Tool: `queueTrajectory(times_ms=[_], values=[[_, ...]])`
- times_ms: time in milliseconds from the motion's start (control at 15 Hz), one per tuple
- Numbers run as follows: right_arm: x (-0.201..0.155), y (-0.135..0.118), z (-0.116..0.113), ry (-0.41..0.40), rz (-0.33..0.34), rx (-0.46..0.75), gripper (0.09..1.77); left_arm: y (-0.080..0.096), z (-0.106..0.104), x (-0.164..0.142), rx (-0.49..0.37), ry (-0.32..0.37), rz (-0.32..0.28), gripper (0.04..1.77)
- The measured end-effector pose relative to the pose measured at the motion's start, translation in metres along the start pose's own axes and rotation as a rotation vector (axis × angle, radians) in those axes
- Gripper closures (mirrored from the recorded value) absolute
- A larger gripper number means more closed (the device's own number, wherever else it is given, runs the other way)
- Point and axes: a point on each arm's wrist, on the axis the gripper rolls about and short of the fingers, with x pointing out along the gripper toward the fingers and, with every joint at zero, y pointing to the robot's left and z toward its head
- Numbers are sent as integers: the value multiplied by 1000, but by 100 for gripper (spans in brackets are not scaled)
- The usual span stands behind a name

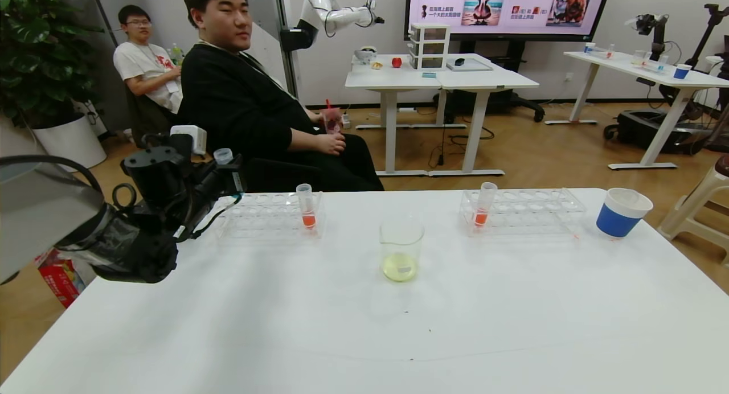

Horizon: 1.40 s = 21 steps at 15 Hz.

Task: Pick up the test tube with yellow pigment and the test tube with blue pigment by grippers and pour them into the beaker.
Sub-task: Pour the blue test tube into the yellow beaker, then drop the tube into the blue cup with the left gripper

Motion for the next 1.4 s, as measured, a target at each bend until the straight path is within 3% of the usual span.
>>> queueTrajectory(times_ms=[133, 200, 400, 600, 800, 933, 1133, 1400], values=[[0, 0, 0, 0, 0, 0, 12, -5, 8, 2, 1, 5, -34, 131], [0, 0, 0, 0, 0, 0, 12, -12, 15, 3, 0, -2, -83, 131], [0, 0, 0, 0, 0, 0, 12, -43, 36, 5, 27, -11, -272, 131], [0, 0, 0, 0, 0, 0, 12, -80, 54, 5, 95, -81, -458, 131], [0, 0, 0, 0, 0, 0, 12, -117, 57, -4, 154, -138, -693, 131], [0, 0, 0, 0, 0, 0, 12, -138, 58, -9, 168, -184, -814, 131], [0, 0, 0, 0, 0, 0, 12, -157, 60, -4, 262, -307, -900, 131], [0, 0, 0, 0, 0, 0, 12, -164, 43, 4, 464, -407, -938, 131]])
